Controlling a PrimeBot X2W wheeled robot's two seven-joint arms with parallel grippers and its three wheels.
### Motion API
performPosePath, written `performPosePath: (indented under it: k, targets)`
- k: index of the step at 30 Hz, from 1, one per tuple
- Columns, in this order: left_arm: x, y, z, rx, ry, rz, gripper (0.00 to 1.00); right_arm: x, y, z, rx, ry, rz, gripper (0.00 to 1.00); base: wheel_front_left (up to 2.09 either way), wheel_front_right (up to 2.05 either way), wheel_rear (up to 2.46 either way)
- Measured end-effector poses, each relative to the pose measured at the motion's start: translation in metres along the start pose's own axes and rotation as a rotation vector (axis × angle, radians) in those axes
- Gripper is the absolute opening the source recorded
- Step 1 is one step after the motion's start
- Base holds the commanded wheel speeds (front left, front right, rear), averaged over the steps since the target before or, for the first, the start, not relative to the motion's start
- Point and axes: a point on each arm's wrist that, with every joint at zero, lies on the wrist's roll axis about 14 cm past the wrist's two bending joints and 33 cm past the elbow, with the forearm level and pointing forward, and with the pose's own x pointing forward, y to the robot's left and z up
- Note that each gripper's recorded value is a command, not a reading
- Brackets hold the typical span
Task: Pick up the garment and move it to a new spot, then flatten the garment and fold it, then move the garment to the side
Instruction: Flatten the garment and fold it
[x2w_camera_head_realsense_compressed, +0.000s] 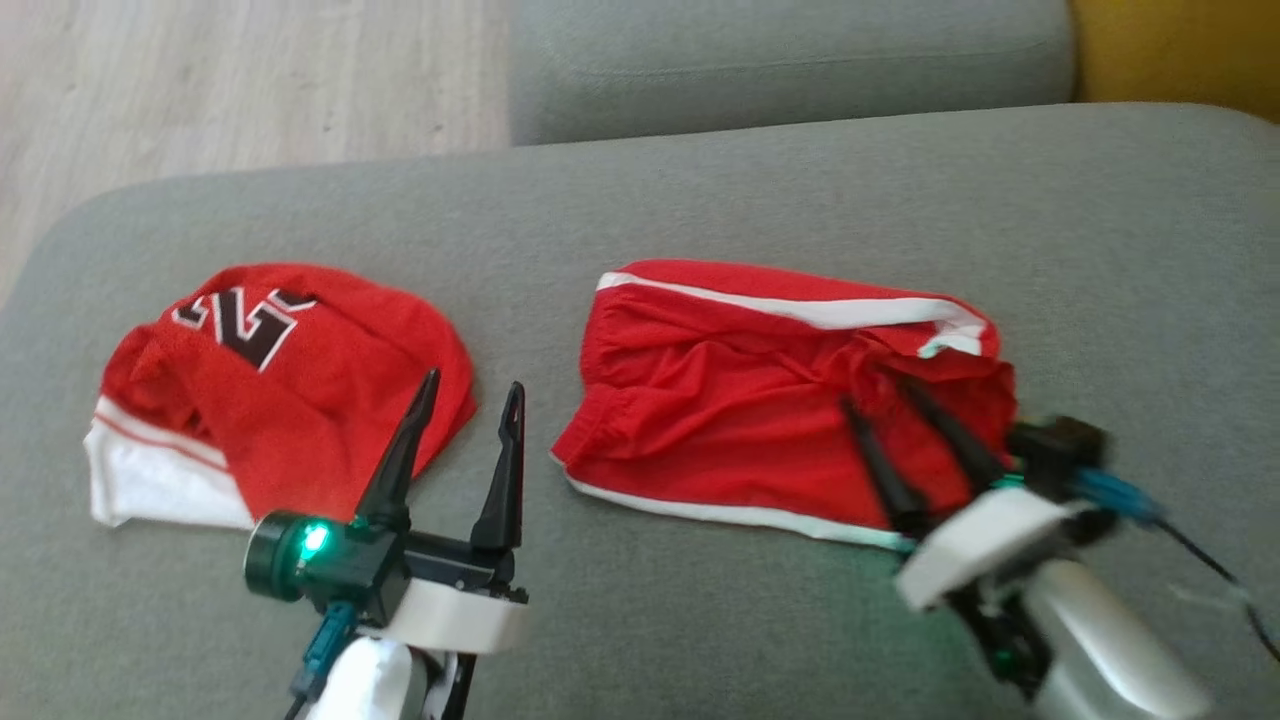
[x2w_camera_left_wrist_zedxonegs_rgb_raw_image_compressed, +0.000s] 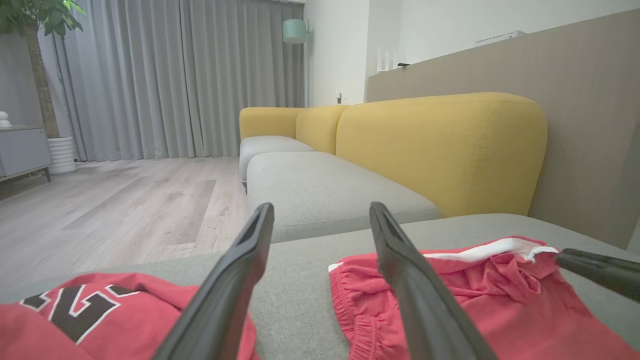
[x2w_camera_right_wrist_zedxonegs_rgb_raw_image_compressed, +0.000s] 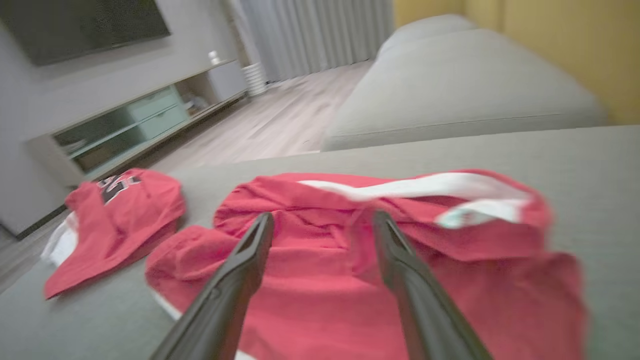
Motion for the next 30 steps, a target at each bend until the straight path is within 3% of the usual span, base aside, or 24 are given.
performPosePath:
  k: [6,11,19,30]
  targets:
    - [0.006,-0.012,0.003,-0.007,-0.013,-0.037,1.00,-0.044,-0.060,0.023,0.021,-0.166,-0.266,1.00,0.00,0.00,0.00]
    - [0.009,-0.016,-0.005,-0.008,0.009,-0.054,1.00,-0.070,-0.071,0.006,0.031,-0.174,-0.394,1.00,0.00,0.00,0.00]
    - [0.013,-0.016,-0.015,-0.019,0.031,-0.063,1.00,-0.082,-0.076,-0.012,0.035,-0.129,-0.442,1.00,0.00,0.00,0.00]
    - [0.012,-0.014,-0.020,-0.023,0.047,-0.062,1.00,-0.087,-0.066,-0.079,0.128,0.134,-0.433,1.00,0.00,0.00,0.00]
